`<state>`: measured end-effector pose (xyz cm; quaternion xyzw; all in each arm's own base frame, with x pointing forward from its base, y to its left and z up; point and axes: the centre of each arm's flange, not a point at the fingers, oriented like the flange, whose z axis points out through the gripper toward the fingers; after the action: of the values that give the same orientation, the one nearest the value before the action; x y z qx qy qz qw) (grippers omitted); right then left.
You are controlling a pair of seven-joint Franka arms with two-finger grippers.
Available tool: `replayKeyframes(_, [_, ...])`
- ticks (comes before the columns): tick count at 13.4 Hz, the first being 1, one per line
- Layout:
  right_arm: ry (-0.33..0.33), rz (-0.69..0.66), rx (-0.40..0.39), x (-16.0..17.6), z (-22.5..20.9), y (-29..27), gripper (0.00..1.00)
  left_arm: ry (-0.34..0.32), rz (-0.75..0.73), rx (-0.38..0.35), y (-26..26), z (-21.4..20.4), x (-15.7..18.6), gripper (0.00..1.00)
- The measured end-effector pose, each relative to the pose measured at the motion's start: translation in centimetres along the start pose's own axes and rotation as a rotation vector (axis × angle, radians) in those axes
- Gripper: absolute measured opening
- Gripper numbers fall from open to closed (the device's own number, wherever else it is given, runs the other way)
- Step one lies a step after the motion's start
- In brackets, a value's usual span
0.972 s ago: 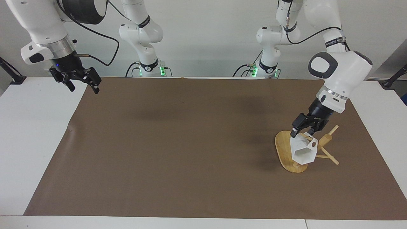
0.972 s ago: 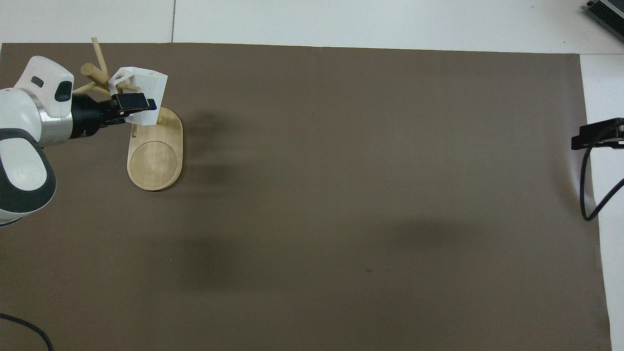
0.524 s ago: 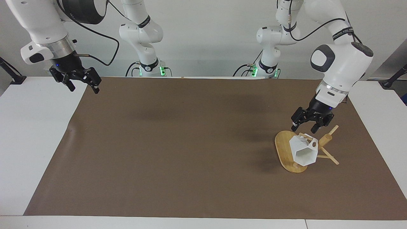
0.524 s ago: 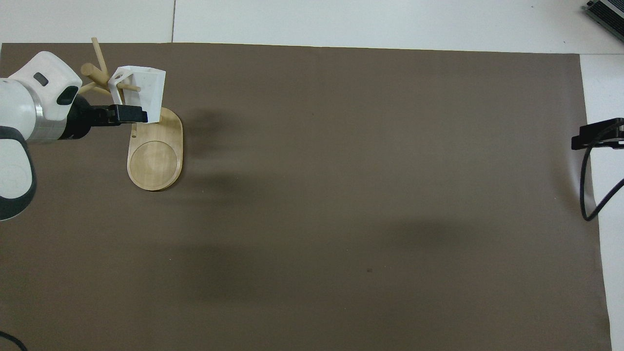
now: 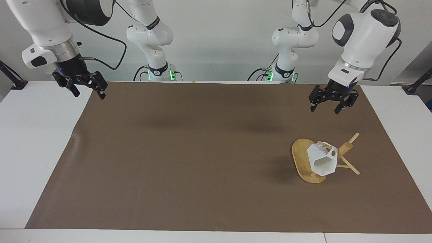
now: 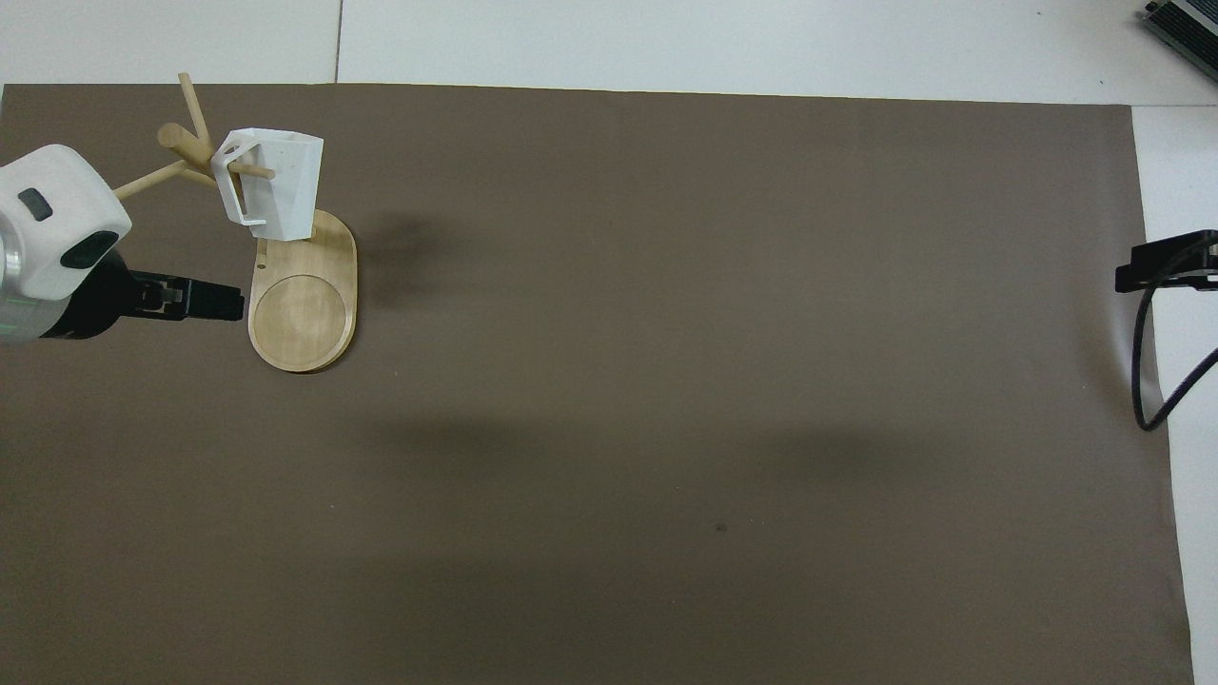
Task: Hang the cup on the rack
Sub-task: 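Open the left gripper and draw it back from the rack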
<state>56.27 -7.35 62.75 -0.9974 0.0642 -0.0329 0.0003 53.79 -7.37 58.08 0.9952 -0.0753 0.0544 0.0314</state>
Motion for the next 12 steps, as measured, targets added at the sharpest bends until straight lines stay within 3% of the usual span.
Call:
replayKeyframes(5, [0.0, 0.0, 0.0, 0.0, 0.0, 0.0, 1.0, -0.055, 0.018, 0.056, 0.0, -5.8, -0.1, 1.0])
replayKeyframes(12, [0.0, 0.0, 0.0, 0.0, 0.0, 0.0, 1.0, -0.104, 0.029, 0.066, 0.3, -6.1, 1.2, 1.0])
